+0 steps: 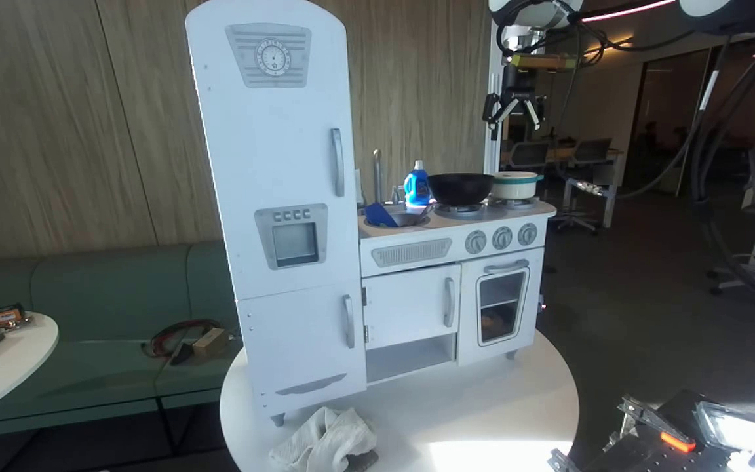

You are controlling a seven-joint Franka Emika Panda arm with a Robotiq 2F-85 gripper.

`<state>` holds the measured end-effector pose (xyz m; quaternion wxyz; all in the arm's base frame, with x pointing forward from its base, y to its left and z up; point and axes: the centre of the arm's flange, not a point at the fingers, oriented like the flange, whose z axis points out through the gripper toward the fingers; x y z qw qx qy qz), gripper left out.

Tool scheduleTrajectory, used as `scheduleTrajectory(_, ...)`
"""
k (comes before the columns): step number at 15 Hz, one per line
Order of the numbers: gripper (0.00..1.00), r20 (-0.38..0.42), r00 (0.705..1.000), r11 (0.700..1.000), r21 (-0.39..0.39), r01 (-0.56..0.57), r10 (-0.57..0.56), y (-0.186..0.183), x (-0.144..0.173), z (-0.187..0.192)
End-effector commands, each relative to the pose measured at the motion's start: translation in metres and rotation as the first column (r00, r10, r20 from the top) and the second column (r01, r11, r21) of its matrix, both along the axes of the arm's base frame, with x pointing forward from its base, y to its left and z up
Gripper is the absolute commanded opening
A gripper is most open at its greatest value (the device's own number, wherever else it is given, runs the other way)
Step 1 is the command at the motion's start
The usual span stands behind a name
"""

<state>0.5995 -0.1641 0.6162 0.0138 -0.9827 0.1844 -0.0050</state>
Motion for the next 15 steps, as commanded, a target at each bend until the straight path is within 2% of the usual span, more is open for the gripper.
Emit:
scheduleTrajectory(1,1.00,-0.017,1.000,1.000,0.013,0.012,-0.011,-0.049,-0.004,-0.005)
scheduleTrajectory(4,1.00,-0.031,0.999,0.999,0.036,-0.011,0.012,-0.086,-0.009,-0.024)
scheduleTrajectory(6,1.00,-0.020,0.996,0.994,0.071,-0.088,0.090,-0.104,-0.008,-0.039)
scheduleTrajectory(11,1.00,0.007,0.976,0.974,0.064,-0.217,0.217,-0.135,-0.002,-0.064)
scheduleTrajectory(15,1.00,0.034,0.960,0.958,0.065,-0.279,0.277,-0.145,0.007,-0.070)
